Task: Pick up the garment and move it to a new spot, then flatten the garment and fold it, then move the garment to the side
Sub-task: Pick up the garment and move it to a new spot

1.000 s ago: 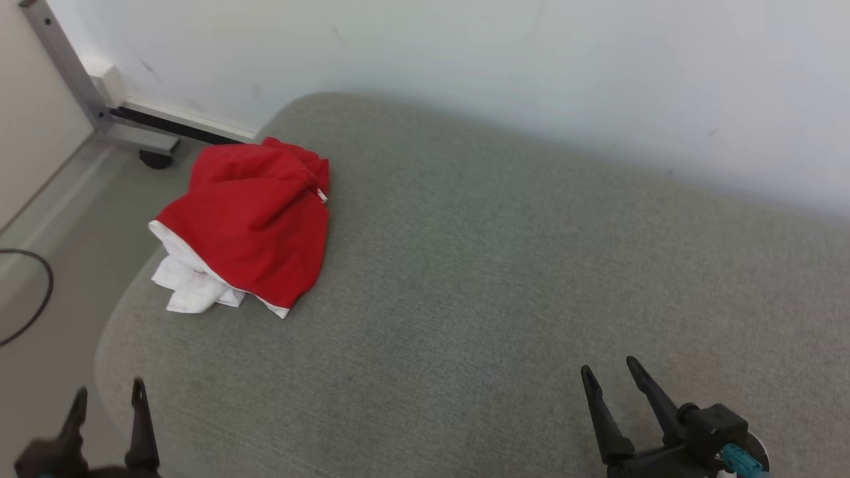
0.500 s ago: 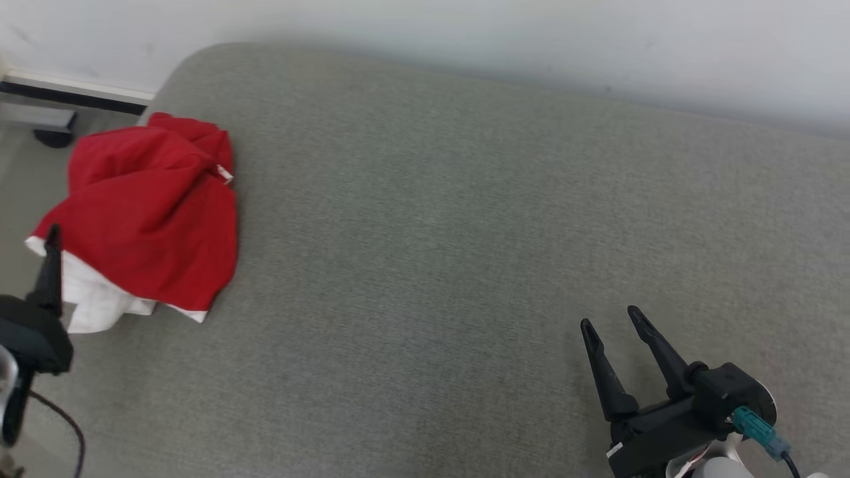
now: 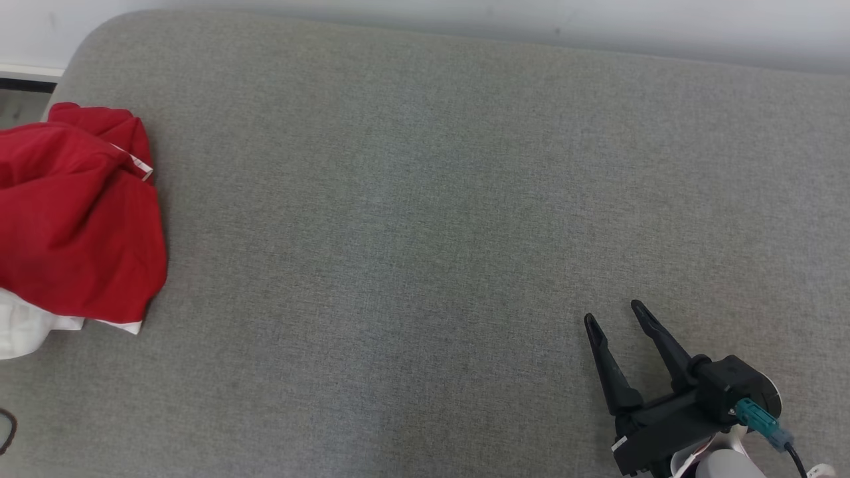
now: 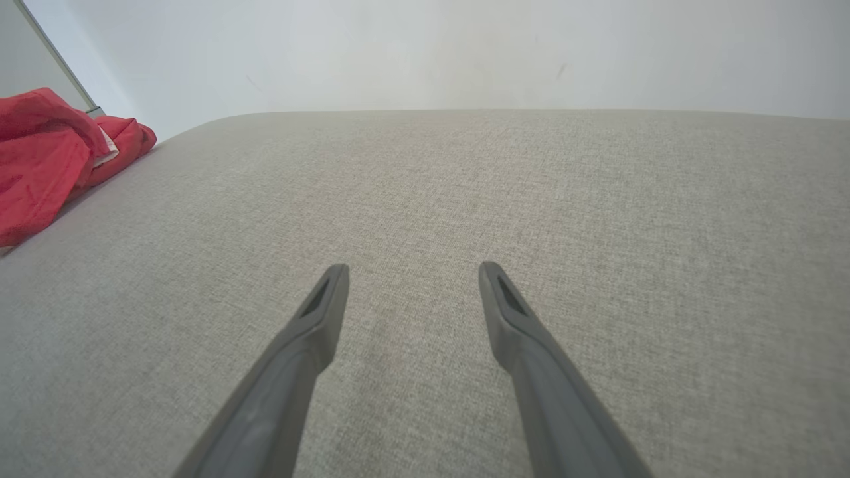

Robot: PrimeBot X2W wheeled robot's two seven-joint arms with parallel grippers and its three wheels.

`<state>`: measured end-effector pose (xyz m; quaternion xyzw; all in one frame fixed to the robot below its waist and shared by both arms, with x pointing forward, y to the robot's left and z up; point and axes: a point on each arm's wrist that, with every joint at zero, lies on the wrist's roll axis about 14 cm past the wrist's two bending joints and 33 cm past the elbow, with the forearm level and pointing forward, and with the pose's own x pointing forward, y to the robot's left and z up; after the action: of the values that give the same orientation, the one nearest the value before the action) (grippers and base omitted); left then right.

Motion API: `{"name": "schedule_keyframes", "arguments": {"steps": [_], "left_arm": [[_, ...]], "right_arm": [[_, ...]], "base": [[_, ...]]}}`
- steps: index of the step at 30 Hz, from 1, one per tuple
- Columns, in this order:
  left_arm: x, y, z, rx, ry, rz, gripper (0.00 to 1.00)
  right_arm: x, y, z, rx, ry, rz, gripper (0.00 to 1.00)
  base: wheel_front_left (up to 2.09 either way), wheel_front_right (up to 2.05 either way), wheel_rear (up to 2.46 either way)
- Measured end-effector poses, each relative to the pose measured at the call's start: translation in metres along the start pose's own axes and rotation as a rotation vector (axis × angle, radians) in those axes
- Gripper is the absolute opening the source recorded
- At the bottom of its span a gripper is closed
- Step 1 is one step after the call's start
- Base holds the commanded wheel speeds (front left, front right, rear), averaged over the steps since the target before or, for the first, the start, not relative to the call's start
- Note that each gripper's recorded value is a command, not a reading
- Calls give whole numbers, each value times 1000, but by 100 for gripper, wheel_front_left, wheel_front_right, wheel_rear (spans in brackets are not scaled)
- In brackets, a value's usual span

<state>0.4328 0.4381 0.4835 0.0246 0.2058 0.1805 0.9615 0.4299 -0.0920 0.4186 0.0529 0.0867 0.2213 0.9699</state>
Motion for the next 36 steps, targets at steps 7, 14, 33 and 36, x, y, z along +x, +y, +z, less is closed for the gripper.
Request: {"name": "schedule_keyframes", "arguments": {"steps": [7,14,33,36], "left_arm": [[5,6,-18,-49,98,24,100],[8,-11,-43,-126,178,4,0],[-3,-37,78,16,-163,-122,0],[-14,-63,114,26,-254,-203,0]], "right_arm": [[1,-4,-2,-7,8,-1,100],[0,-4,-8,-5,23,1,100],[-8,11,9,26,-21,-10,100],[-11,17,11,35,-26,-7,100]], "base": [[0,0,0],[0,0,0],[0,0,0],[0,0,0]]}}
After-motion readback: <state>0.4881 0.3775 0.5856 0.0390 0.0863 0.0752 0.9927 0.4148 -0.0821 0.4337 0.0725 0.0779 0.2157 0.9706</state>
